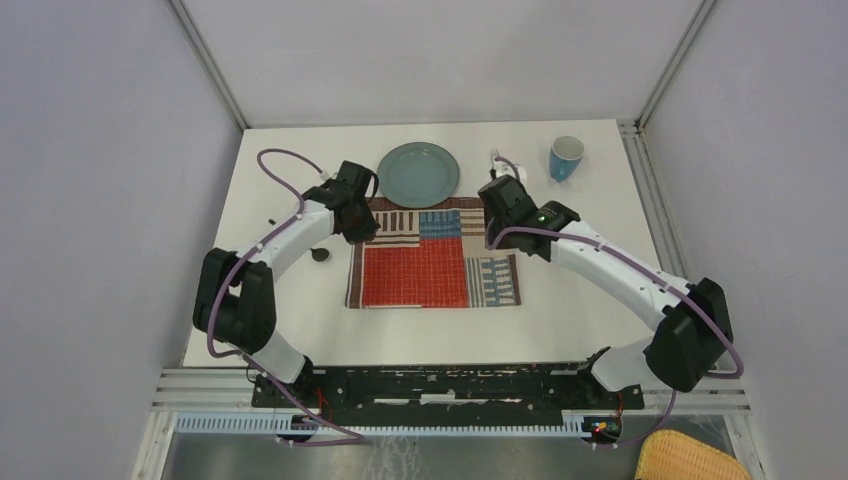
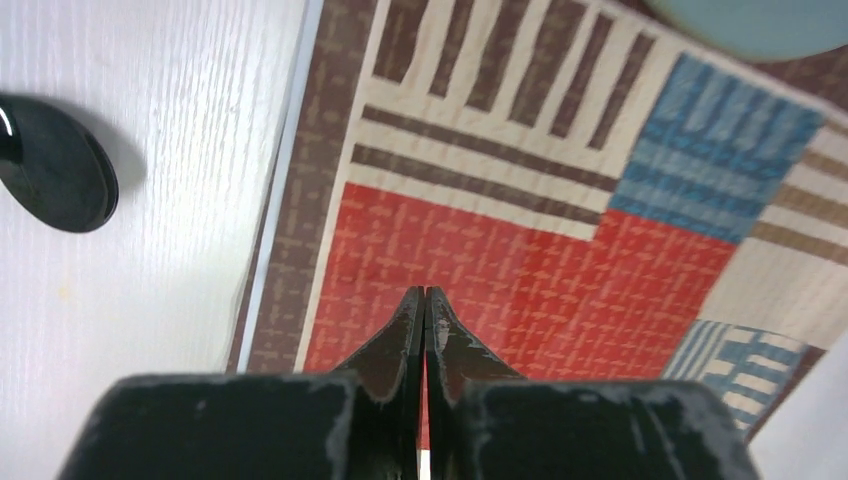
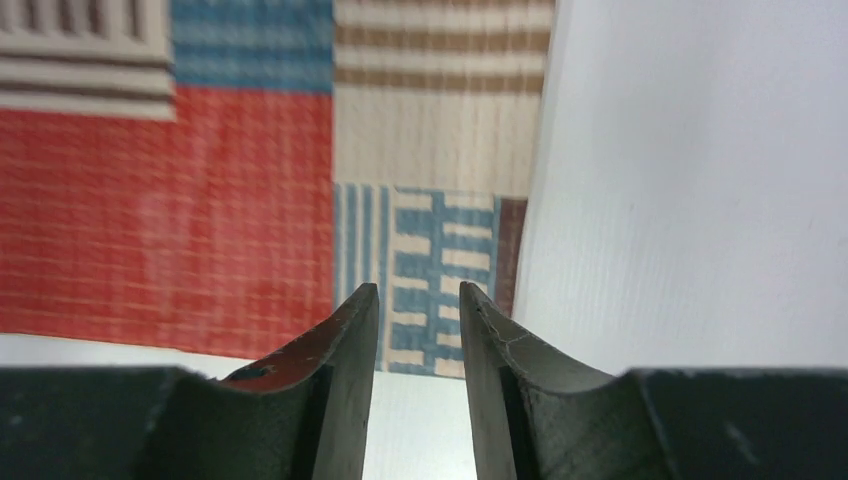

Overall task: Set the dinner table for one person
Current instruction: Pick up the plate at the center of the board.

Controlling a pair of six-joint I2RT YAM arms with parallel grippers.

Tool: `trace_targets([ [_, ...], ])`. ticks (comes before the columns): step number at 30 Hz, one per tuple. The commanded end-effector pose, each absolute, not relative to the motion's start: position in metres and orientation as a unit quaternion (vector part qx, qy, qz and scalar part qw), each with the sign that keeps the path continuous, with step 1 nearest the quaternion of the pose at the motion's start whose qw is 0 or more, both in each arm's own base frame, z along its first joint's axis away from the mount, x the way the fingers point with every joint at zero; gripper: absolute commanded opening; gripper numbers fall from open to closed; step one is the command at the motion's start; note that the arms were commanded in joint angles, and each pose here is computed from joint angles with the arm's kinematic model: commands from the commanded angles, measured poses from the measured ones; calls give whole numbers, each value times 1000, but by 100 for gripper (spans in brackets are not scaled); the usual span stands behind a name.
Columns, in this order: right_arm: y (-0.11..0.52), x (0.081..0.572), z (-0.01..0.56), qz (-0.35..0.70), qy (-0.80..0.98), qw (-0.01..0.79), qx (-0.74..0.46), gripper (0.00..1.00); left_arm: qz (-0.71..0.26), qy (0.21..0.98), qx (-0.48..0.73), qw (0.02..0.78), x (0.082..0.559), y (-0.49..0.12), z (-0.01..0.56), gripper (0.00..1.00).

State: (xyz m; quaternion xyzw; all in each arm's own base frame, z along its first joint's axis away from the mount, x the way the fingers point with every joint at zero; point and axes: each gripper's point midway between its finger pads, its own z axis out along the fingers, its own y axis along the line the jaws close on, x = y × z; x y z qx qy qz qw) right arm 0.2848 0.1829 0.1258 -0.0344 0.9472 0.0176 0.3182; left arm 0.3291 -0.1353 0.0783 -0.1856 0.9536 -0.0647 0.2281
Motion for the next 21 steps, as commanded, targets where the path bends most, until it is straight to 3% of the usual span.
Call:
trace_targets([
  [1,186,309,194,28,921,388,-21,43,-73,941,-161,288,353,-137,125,7],
  [9,210,367,205,67,912,404,-20,47,-143,914,-186,331,415,-148,165,13],
  [14,207,414,188,153,906,394,31,47,-183,898,-221,334,443,-132,155,12],
  [21,196,473,153,226,890,383,100,47,-159,900,-211,346,480,-121,136,12],
])
